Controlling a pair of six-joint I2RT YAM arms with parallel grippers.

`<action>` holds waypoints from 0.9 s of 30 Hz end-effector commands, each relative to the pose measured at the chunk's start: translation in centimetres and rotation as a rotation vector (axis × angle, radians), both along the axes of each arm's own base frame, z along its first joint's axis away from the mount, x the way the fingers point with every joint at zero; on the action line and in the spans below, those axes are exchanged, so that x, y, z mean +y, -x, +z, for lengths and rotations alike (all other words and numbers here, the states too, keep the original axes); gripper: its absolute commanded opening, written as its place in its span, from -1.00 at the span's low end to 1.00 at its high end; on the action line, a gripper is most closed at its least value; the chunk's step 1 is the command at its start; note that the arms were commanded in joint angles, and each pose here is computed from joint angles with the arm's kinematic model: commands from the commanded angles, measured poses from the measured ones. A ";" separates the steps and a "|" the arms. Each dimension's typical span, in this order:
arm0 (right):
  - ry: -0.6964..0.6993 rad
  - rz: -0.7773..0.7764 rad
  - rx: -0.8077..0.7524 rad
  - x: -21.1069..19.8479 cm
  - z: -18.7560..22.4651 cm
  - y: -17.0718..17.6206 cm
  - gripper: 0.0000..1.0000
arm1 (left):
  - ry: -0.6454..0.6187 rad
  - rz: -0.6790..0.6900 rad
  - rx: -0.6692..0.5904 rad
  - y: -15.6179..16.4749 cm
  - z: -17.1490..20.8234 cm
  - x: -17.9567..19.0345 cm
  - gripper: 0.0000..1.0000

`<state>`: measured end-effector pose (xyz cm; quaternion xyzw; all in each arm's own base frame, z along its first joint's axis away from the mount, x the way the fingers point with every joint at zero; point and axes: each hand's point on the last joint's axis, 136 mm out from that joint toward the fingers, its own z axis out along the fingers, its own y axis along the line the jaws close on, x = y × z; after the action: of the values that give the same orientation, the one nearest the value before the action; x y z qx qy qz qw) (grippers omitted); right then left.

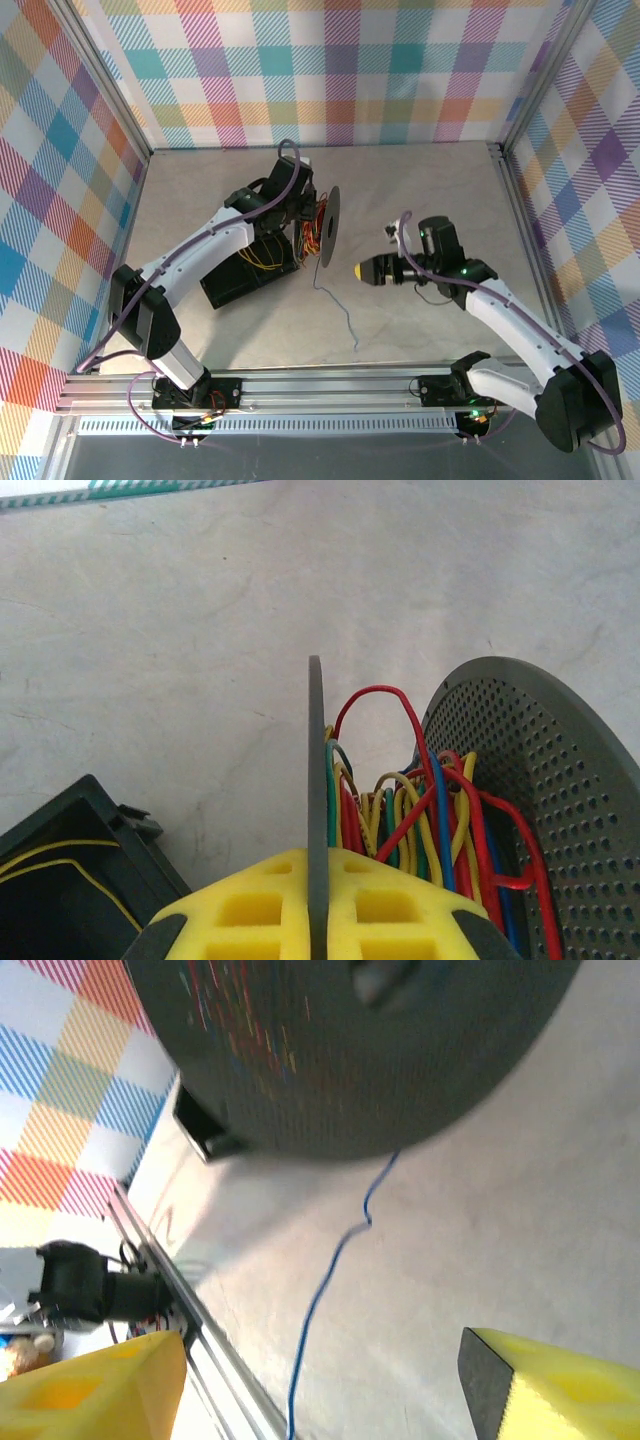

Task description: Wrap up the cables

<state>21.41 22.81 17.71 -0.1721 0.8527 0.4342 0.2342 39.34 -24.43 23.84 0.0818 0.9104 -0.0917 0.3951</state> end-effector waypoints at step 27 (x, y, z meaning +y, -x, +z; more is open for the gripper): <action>0.108 0.166 0.112 0.9 -8.4 8.2 -0.11 | 0.041 0.038 -0.054 -3.3 1.6 -0.4 -1.00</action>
<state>13.69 23.80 9.46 -0.2285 0.8717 0.4095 0.1422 40.80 -24.24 20.64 0.0784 0.9261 -0.0674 0.3627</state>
